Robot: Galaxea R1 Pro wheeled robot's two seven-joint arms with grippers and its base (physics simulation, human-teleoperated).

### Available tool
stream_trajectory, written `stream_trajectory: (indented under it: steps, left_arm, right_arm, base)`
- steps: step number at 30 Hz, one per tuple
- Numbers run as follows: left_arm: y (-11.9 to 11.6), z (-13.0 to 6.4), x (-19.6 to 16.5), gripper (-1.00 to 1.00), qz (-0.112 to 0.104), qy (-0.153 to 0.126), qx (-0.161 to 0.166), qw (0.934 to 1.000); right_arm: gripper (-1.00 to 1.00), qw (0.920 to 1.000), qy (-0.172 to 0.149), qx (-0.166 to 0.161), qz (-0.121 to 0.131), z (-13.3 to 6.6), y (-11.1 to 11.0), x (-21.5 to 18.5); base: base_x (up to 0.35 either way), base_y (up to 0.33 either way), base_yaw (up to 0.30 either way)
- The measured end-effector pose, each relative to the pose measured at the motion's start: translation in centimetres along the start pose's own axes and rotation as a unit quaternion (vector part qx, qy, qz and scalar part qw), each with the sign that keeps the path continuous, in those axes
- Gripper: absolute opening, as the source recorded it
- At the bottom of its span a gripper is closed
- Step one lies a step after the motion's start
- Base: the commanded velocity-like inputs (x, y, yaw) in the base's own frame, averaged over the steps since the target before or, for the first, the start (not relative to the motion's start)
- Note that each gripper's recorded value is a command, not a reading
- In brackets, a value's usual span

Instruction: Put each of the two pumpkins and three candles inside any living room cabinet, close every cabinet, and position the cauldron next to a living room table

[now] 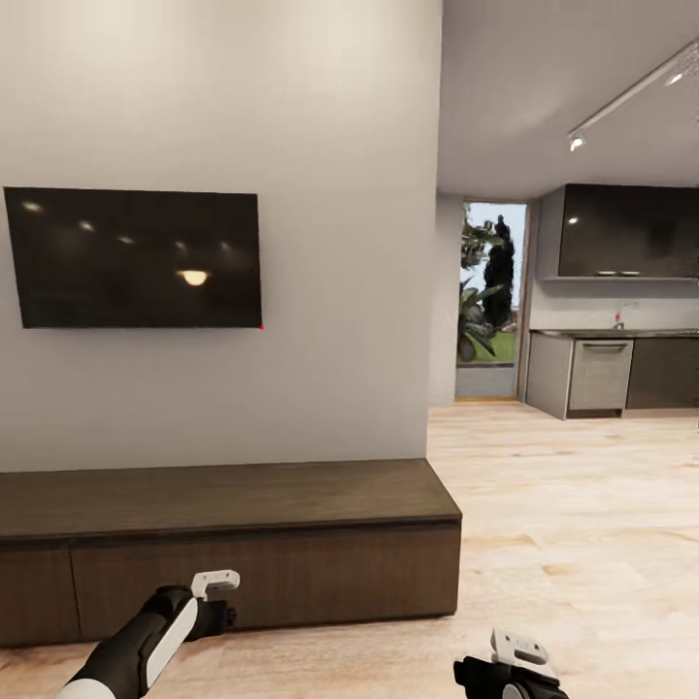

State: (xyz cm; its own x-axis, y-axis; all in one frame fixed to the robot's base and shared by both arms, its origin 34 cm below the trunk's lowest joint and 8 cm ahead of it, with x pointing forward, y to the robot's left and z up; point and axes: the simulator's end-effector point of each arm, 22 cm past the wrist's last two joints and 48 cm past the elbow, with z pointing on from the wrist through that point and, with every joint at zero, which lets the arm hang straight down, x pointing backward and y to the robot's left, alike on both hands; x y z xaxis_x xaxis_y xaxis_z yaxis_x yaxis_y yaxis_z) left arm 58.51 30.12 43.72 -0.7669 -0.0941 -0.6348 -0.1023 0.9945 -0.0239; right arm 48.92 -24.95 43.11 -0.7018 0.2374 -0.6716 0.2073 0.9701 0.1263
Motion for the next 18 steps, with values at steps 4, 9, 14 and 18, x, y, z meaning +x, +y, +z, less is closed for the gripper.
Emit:
stream_trajectory:
  steps: [4, 9, 14, 18]
  left_arm:
    - [0.6, 0.3, 0.5, 1.0, -0.005, -0.003, -0.006, 1.0]
    - [0.6, 0.1, 0.5, 1.0, 0.003, -0.011, -0.009, 0.9999]
    - [0.8, 0.2, 0.8, 1.0, 0.011, -0.017, -0.014, 0.9997]
    - [0.9, 0.0, 0.8, 1.0, 0.012, -0.021, -0.017, 0.9996]
  right_arm:
    - [1.0, 0.9999, 0.012, 0.01, -0.003, 0.4, -1.0, 1.0]
    - [1.0, 0.9997, 0.018, 0.015, -0.005, 0.6, -1.7, 1.5]
    - [1.0, 0.9997, 0.019, 0.017, -0.006, 0.5, -1.9, 1.6]
    - [1.0, 0.9997, 0.016, 0.017, -0.006, 0.3, -1.9, 1.4]
  base:
    - [0.0, 0.0, -0.049]
    - [0.0, 0.0, -0.017]
    - [0.0, 0.0, -0.004]
    - [0.0, 0.0, 0.0]
